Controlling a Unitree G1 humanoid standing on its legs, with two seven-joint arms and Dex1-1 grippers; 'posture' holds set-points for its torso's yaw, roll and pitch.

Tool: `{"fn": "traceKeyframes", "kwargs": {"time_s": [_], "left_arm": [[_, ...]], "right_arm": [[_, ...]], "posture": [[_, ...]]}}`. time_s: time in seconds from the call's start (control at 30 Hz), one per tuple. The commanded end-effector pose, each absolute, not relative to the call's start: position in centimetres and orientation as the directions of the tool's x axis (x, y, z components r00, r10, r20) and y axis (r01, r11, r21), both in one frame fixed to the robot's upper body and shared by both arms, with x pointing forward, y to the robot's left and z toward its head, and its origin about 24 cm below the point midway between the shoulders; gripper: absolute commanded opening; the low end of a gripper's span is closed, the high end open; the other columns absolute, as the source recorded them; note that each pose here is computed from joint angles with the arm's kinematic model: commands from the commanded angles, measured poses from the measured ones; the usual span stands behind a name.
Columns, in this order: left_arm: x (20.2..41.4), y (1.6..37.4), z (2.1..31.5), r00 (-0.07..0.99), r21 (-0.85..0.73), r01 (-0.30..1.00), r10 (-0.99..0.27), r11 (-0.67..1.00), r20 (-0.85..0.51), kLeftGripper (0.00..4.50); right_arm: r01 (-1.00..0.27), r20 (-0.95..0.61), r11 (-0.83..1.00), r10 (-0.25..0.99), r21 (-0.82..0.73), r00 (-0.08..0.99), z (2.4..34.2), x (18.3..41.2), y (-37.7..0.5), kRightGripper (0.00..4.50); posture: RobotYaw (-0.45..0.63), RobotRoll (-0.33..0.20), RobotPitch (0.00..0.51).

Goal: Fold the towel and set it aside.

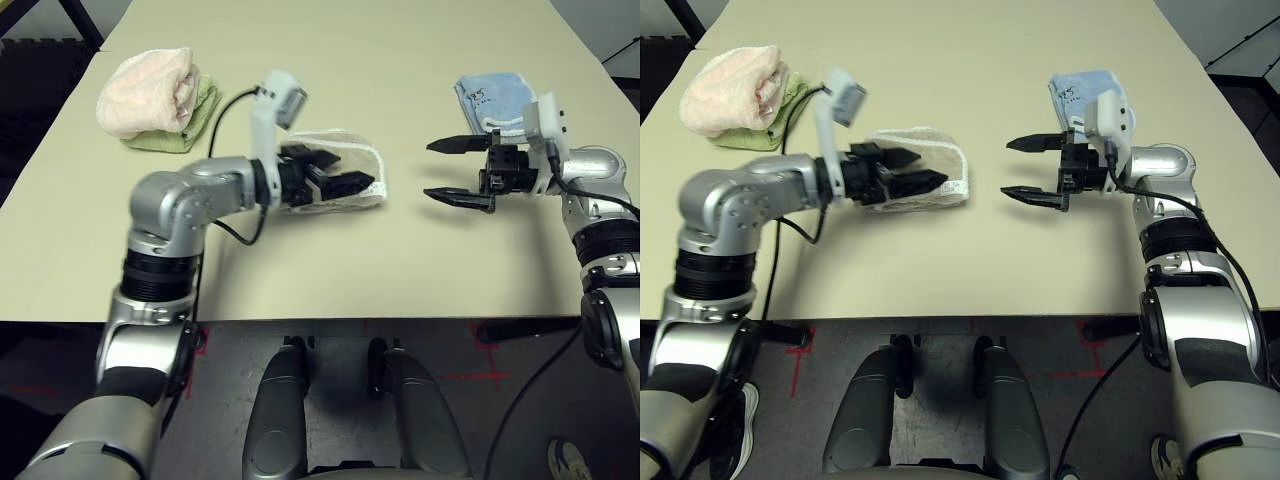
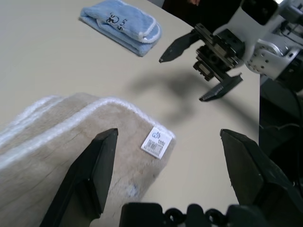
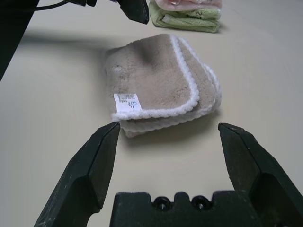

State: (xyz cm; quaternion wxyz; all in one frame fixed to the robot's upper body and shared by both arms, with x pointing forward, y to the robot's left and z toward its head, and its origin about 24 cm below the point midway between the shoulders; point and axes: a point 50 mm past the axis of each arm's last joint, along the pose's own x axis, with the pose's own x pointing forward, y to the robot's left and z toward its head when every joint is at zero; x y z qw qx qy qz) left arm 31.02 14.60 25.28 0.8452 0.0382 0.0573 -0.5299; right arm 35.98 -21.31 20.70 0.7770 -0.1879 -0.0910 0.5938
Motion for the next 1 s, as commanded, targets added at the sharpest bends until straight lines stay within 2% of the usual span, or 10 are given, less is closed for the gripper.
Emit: {"fn": "traceKeyframes", "kwargs": {"time_s": [0.03, 0.1, 0.2, 0.33, 0.53, 0.83, 0.93, 1.0], "left_arm": [[30.8, 16.5, 26.7, 0.456, 0.173, 0.881, -0.888, 0.44, -0.066, 4.46], [30.3, 17.6, 26.8, 0.432, 0.229, 0.88, -0.902, 0.415, -0.025, 4.46], [29.2, 19.3, 25.2, 0.397, 0.284, 0.887, -0.916, 0.365, -0.062, 4.5], [28.7, 21.2, 22.9, 0.39, 0.317, 0.888, -0.911, 0.334, -0.132, 4.5], [29.4, 21.8, 22.6, 0.385, 0.356, 0.877, -0.915, 0.323, -0.118, 4.5], [30.8, 21.9, 22.0, 0.353, 0.426, 0.865, -0.925, 0.266, -0.14, 4.5], [31.4, 21.7, 21.8, 0.349, 0.43, 0.863, -0.928, 0.265, -0.128, 4.02], [31.6, 21.7, 21.6, 0.344, 0.425, 0.865, -0.932, 0.267, -0.115, 3.4]], "right_arm": [[-0.913, -0.057, 0.216, 0.967, -0.346, 0.25, 20.6, 36.0, -20.9, 4.5], [-0.923, -0.053, 0.204, 0.971, -0.325, 0.234, 20.6, 36.0, -20.7, 4.5], [-0.929, -0.068, 0.184, 0.974, -0.32, 0.216, 20.6, 36.0, -20.7, 3.85], [-0.924, -0.147, 0.129, 0.97, -0.361, 0.193, 20.1, 35.6, -21.2, 2.39], [-0.918, -0.152, 0.131, 0.968, -0.375, 0.2, 20.3, 35.5, -21.5, 0.1], [-0.905, -0.169, 0.111, 0.966, -0.41, 0.195, 20.3, 35.5, -21.3, 0.04], [-0.904, -0.162, 0.112, 0.968, -0.413, 0.194, 20.4, 35.5, -21.2, 0.0], [-0.903, -0.156, 0.111, 0.969, -0.415, 0.191, 20.5, 35.6, -21.1, 0.0]], "posture": [[0.04, 0.0, 0.227], [0.05, 0.0, 0.225], [0.06, 0.0, 0.223], [0.05, 0.0, 0.224], [0.04, 0.0, 0.224], [0.03, 0.0, 0.226], [0.03, 0.0, 0.227], [0.02, 0.0, 0.227]]}}
